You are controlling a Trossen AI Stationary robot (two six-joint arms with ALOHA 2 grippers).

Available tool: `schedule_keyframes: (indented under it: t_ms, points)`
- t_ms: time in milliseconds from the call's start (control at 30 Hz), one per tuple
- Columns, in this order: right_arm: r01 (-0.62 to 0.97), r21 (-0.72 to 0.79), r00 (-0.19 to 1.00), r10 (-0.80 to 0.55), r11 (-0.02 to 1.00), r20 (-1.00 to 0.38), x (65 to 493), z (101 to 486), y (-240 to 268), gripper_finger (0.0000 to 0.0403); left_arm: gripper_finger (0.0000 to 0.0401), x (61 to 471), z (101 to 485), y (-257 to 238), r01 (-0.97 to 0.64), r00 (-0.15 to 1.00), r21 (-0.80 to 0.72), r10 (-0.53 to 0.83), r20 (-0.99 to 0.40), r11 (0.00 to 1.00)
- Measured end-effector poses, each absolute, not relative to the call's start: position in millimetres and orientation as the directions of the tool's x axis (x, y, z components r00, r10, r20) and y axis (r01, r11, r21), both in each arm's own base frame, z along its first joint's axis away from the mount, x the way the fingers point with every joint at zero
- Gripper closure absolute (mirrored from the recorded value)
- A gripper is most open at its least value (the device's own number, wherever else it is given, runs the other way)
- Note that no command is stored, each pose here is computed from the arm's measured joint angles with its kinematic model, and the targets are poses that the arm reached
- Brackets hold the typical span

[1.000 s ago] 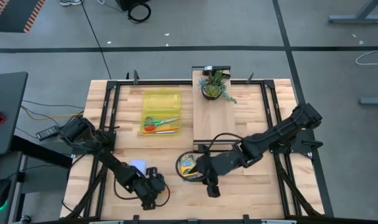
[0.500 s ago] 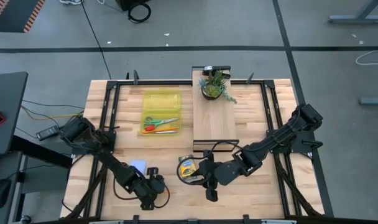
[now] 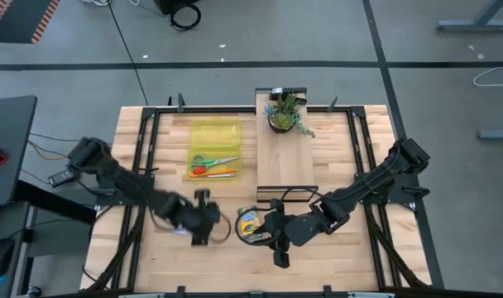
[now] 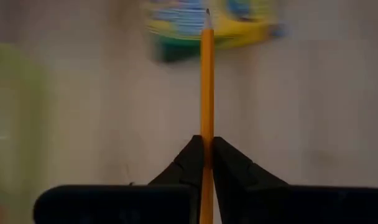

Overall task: Pack school essentials
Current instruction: Put the orange pencil into the yellow supply box

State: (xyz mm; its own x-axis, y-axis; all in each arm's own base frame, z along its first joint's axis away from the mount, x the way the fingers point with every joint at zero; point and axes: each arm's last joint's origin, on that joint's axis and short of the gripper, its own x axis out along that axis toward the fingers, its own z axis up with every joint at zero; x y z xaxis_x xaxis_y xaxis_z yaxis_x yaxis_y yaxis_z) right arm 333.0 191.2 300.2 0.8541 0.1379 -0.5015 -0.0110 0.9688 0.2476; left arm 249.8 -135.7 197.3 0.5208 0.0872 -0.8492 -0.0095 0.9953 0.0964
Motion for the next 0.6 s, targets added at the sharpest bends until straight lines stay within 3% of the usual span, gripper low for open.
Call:
schedule_keyframes:
  t_ms: [300, 600]
  points:
    - [-0.004, 0.154, 0.858, 0.082, 0.988, -0.506, 332, 333, 189, 0.027, 0.0366, 265, 223, -34, -0.063, 0.498, 0.298, 0.289, -0.818, 0.952]
    - [0.015, 0.091, 0.859, 0.034, 0.996, -0.51, 329, 357, 185, 0.027, 0.0372, 269, 220, 31, -0.049, 0.447, 0.26, 0.254, -0.858, 0.964]
